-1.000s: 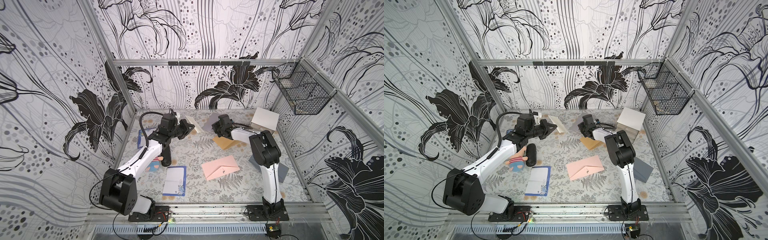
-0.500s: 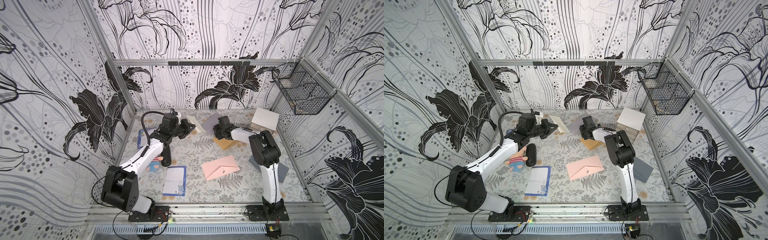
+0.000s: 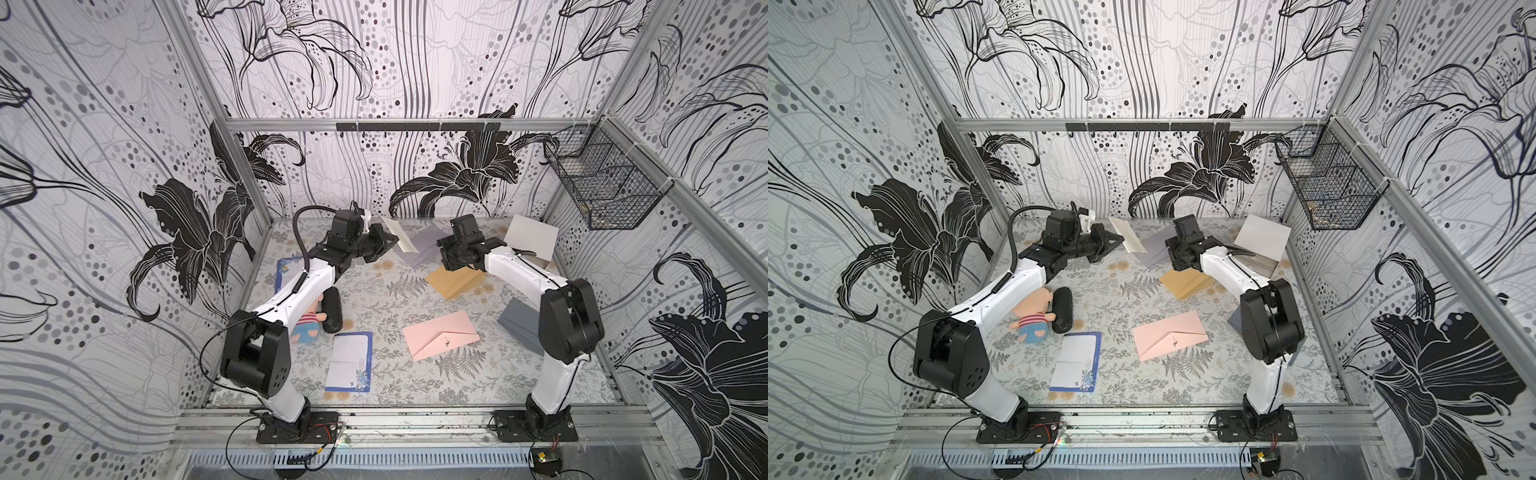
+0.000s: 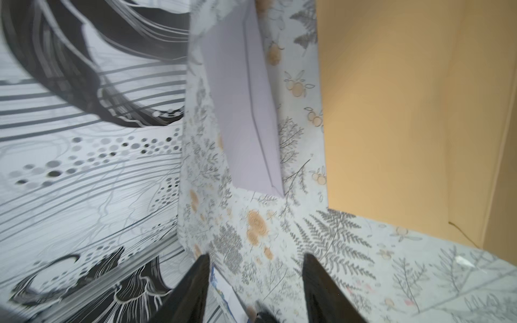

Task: Take the letter paper out of the envelope
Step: Place the envelope at the center of the board, then unfold the letter paper.

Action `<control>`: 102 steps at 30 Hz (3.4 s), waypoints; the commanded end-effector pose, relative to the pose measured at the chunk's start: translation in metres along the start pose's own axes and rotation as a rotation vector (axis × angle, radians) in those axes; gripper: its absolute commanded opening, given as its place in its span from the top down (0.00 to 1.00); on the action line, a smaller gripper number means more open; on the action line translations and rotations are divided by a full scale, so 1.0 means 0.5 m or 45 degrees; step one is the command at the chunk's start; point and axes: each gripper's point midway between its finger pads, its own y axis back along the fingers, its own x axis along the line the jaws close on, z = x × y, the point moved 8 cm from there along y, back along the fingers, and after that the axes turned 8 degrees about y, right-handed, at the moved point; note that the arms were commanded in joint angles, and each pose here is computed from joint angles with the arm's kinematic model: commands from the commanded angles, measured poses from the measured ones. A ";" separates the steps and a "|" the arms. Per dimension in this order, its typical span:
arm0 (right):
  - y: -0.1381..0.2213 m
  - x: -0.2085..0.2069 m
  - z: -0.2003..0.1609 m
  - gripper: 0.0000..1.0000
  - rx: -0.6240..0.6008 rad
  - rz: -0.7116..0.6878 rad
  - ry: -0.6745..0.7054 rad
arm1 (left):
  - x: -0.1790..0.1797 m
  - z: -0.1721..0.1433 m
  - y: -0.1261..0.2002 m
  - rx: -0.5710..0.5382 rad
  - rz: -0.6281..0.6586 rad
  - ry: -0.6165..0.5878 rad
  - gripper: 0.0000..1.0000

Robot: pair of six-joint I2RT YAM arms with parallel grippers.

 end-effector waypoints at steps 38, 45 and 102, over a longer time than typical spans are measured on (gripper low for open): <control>0.207 -0.059 0.011 0.48 0.406 0.550 0.282 | -0.083 -0.077 -0.098 0.374 -0.278 0.009 1.00; 0.199 -0.070 0.011 0.48 0.413 0.517 0.281 | -0.089 -0.080 -0.102 0.374 -0.285 0.003 1.00; 0.214 -0.058 0.020 0.75 0.352 0.512 0.304 | -0.071 -0.096 -0.102 0.401 -0.230 -0.024 1.00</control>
